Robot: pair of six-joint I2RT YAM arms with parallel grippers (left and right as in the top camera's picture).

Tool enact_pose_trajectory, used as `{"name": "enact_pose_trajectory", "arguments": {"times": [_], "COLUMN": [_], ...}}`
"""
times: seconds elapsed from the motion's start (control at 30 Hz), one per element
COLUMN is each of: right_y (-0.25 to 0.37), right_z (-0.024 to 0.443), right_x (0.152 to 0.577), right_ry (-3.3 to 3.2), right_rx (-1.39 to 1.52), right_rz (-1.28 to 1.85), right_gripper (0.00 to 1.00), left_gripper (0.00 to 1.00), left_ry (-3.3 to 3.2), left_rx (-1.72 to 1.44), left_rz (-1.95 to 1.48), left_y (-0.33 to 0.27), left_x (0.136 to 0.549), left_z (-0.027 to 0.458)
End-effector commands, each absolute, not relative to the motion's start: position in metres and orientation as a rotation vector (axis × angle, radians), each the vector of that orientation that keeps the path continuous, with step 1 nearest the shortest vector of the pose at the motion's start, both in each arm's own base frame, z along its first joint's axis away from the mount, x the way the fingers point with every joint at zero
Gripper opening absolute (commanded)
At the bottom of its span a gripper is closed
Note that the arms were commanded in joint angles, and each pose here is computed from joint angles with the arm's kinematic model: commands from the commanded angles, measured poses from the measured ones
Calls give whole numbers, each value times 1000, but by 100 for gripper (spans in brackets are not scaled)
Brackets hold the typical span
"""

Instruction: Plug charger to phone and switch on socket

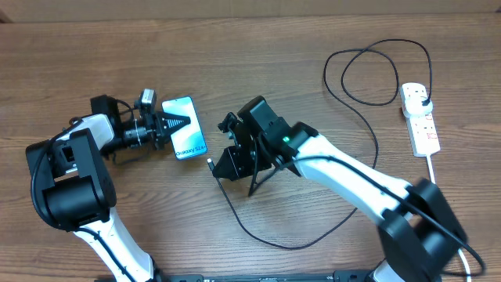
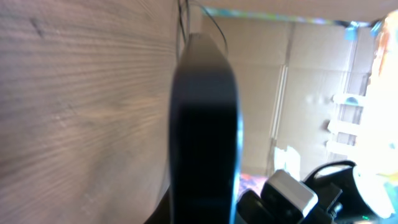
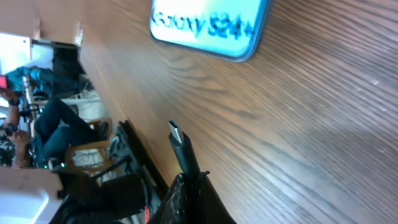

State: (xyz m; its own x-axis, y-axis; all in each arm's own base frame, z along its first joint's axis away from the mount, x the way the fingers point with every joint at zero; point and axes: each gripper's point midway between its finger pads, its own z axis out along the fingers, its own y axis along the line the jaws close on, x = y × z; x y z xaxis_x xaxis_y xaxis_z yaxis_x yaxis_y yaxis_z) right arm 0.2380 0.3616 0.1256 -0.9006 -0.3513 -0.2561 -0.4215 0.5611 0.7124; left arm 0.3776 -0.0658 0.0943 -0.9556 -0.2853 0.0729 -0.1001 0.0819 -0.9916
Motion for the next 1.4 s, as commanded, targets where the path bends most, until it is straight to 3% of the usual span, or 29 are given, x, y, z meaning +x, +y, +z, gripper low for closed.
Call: {"name": "enact_pose_trajectory", "arguments": {"times": [0.0,0.2,0.57,0.9,1.2,1.23,1.37], "right_y": [355,341,353,367,336,333,331], "right_z": [121,135,150,130,91,88,92], "right_x": [216,209,202,181,184,185,197], "right_ry": [2683,2506,2459,2451,2490,2523,2604], "right_rx": [-685,-607,-541,-401,-249,-240,-313], "right_rz": [1269,1377,1563,1600,1558,1534,1407], "right_gripper": [4,4,4,4,4,5,26], "left_gripper": [4,4,4,4,4,5,5], "left_ry": [2022,2001,1982,2040,2037,2033,2026], "left_rx": [-173,-119,63,34,-9,-19,-55], "left_rz": [-2003,-1963,-1928,-2019,-2016,-2010,-1976], "left_y": [-71,-77,-97,-114,-104,-99,-82], "left_x": [366,341,339,346,359,362,375], "left_z": [128,141,139,132,129,128,126]}}
